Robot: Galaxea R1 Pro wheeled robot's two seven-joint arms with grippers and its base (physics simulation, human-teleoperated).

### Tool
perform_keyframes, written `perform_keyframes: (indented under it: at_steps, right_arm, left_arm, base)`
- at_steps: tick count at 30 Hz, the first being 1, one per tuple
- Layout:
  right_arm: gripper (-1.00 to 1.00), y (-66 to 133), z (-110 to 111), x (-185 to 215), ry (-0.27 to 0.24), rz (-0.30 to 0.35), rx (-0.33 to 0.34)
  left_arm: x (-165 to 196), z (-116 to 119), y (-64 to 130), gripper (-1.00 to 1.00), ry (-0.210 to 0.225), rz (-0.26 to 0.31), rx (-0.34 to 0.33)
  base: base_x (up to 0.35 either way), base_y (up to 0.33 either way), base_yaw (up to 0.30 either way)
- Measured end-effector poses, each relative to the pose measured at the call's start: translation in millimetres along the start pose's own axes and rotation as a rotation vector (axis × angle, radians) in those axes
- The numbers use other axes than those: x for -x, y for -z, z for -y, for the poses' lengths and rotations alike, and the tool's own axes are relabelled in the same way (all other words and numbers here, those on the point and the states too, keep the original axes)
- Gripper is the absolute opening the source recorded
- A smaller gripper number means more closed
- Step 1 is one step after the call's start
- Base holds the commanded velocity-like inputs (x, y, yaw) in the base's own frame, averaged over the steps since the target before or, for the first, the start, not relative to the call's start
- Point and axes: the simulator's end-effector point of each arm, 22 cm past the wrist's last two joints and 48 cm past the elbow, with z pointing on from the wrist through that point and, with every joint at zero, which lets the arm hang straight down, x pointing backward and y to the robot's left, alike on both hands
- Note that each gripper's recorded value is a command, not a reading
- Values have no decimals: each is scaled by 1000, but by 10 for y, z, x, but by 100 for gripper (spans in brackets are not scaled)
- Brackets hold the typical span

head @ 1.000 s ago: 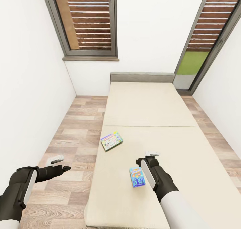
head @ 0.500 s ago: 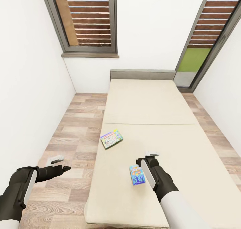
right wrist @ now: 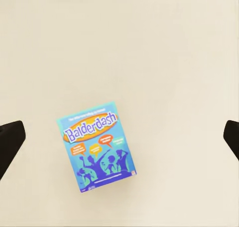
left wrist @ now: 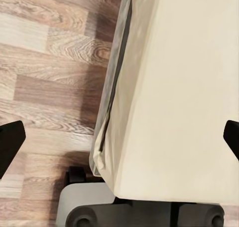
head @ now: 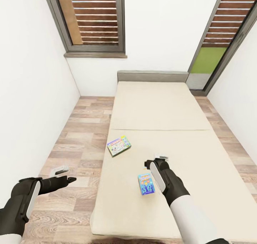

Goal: Put all the toys in the child's room - the three board games (two on the bed and one on the table), the two jigsaw puzzles on the table, and the tennis ball on the table - inside the toy box on the table in the child's room.

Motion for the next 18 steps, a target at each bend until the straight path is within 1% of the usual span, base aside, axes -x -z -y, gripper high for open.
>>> perform_keyframes:
  at_steps: [7,9,14,18]
  right_arm:
    - [100,66,-115,585,-36,50,36]
    - [100,69,-135,693,-40,53,41]
    - [100,21,-151,835,-36,44,36]
    - [100,-57,-146,781,-33,24,29]
  left_arm:
    - [-39,-19,-41,100,2,-11,3]
    - [-50,-25,-53,100,3,-14,4]
    - [-77,-47,-80,100,5,-21,7]
    - [-100,-56,-104,100,6,-28,9]
  base:
    - [0,0,0]
    - [0,0,0]
    - [0,0,0]
    - [0,0,0]
